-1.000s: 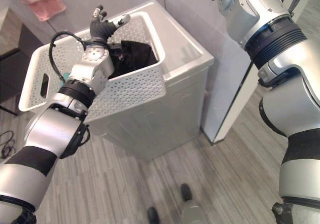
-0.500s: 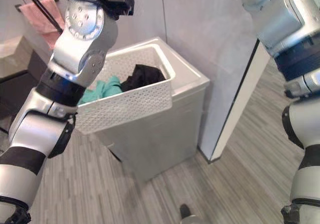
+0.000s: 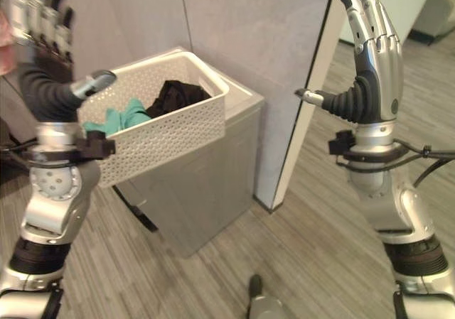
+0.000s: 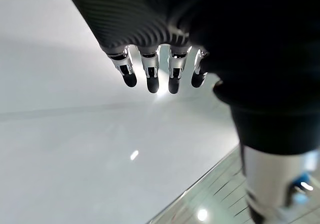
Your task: Grab the laundry basket,head to the washer,open it,put in the laundry and shut it.
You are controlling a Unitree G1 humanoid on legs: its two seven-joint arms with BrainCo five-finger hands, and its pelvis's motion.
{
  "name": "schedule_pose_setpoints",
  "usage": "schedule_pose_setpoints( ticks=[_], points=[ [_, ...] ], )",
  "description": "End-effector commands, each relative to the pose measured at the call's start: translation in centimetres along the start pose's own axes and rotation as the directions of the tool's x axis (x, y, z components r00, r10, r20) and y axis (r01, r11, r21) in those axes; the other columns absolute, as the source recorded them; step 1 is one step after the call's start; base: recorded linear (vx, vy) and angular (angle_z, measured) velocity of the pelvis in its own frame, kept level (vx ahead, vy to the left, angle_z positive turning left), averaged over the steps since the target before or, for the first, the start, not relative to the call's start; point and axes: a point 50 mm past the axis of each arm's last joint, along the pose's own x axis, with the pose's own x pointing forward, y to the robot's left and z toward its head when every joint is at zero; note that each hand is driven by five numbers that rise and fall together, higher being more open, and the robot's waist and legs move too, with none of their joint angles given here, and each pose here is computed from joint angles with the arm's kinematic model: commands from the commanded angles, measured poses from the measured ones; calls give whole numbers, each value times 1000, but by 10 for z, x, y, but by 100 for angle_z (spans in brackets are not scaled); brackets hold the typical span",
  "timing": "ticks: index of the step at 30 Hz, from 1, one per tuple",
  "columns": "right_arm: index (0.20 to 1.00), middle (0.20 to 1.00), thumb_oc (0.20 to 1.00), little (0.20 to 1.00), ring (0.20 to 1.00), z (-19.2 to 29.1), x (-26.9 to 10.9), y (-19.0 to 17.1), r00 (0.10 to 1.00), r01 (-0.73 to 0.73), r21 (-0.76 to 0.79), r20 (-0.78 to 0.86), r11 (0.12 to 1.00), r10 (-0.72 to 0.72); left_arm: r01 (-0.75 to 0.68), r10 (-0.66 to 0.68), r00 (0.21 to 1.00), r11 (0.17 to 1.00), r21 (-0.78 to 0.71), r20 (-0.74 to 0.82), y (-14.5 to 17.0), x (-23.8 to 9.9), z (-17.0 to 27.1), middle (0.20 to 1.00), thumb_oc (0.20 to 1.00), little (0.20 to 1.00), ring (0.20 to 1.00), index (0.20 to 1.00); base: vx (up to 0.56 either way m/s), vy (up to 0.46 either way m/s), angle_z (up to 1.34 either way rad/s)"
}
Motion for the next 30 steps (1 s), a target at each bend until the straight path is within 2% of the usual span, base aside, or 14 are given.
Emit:
schedule_pose_setpoints(
  ticks=[1,3,10,11,12,15,16,17,18,19,22,25,28,30],
  points=[
    [1000,1000,1000,1000,1000,2,-3,4,998,-30,-11,51,999,30,80,-77,996,995,-60,47,2,-1,8,1000,1000,1000,1000,1000,-93,-72,-63],
    [1000,1000,1000,1000,1000,-4,-41,16,991,-132,20,-18,991,133,85,-89,994,995,-57,-70,15,-30,-4,1000,1000,1000,1000,1000,43,-141,-67],
    [1000,1000,1000,1000,1000,-16,-120,28,913,-284,185,-246,941,324,105,-148,955,979,-173,-256,14,-73,-27,1000,1000,1000,1000,1000,21,-137,-39],
    [1000,1000,1000,1000,1000,-21,-152,33,836,-272,348,-377,897,399,92,-153,922,979,-181,-356,11,-91,-45,1000,1000,1000,1000,1000,-17,-181,-33],
    [1000,1000,1000,1000,1000,-27,-172,39,771,-294,397,-439,869,461,82,-143,902,983,-165,-408,9,-99,-55,1000,1000,1000,1000,1000,-40,-165,-25],
    [1000,1000,1000,1000,1000,-36,-214,47,613,-355,470,-536,808,581,31,-107,839,988,-150,-534,10,-121,-78,1000,1000,1000,1000,1000,-32,-94,-16],
    [1000,1000,1000,1000,1000,-37,-214,47,613,-355,471,-536,808,581,30,-106,839,988,-150,-534,10,-121,-79,1000,1000,1000,1000,1000,3,-97,-30],
    [1000,1000,1000,1000,1000,-39,-234,51,529,-362,516,-572,776,627,8,-87,796,991,-133,-599,9,-133,-91,1000,1000,1000,1000,1000,14,-90,-32],
    [1000,1000,1000,1000,1000,-41,-239,50,506,-362,520,-587,773,632,9,-85,794,992,-128,-601,8,-133,-92,1000,1000,1000,1000,1000,47,-203,-43],
    [1000,1000,1000,1000,1000,-47,-267,59,371,-359,581,-630,731,683,-22,-51,729,995,-98,-683,8,-149,-110,1000,1000,1000,1000,1000,60,-174,-43],
    [1000,1000,1000,1000,1000,-50,-291,71,232,-439,621,-620,650,749,-36,-2,658,999,-35,-753,10,-167,-127,1000,1000,1000,1000,1000,15,-120,-80],
    [1000,1000,1000,1000,1000,-46,-331,82,32,-433,697,-621,571,783,-36,53,511,999,40,-858,17,-204,-148,1000,1000,1000,1000,1000,126,-13,-151],
    [1000,1000,1000,1000,1000,-45,-361,81,-119,-406,740,-624,536,772,-52,80,382,997,65,-921,21,-235,-159,1000,1000,1000,1000,1000,191,80,-49],
    [1000,1000,1000,1000,1000,-43,-368,86,-175,-409,762,-606,502,776,-52,88,301,996,75,-949,23,-253,-163,1000,1000,1000,1000,1000,166,109,-104]
  ],
)
